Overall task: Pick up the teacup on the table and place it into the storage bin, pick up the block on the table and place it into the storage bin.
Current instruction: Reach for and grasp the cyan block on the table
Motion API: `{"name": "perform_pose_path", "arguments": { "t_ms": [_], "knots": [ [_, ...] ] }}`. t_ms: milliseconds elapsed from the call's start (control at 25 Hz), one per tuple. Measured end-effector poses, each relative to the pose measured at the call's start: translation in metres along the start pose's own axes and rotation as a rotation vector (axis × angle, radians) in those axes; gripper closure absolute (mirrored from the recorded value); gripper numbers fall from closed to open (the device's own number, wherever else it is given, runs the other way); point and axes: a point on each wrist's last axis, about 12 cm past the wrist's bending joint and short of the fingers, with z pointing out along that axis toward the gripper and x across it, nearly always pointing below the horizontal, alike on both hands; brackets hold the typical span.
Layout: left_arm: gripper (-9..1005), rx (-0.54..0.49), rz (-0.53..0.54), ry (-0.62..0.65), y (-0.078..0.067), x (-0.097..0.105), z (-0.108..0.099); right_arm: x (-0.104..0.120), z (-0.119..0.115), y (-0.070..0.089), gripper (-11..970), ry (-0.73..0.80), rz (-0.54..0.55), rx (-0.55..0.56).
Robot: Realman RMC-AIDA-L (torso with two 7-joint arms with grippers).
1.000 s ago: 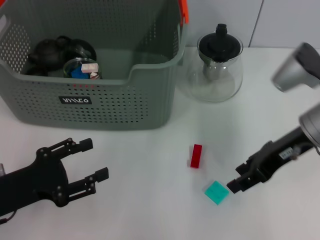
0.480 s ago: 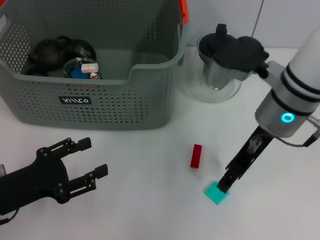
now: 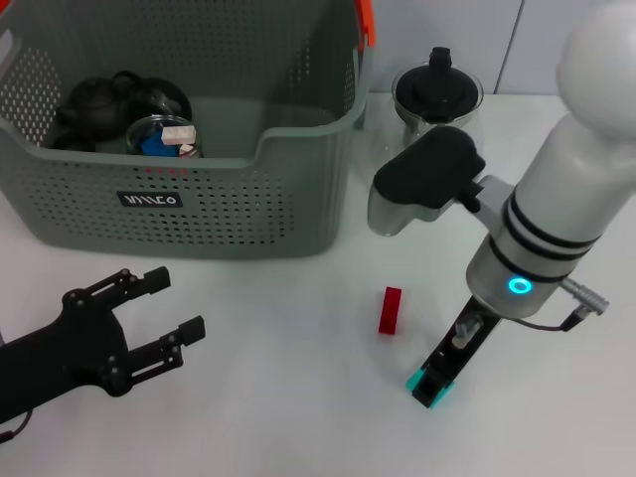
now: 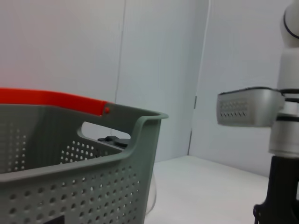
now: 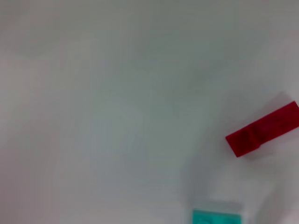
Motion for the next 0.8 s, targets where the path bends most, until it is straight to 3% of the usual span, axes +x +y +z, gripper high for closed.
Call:
{"name": "perform_pose_path", "arguments": {
  "t_ms": [800],
  "knots": [
    [244, -0.012, -0.007, -0.001, -0.0002, 0.0013, -0.0024, 0.0024, 0.0084, 0.0034, 424, 0.018, -0.015, 0.043]
  ]
}}
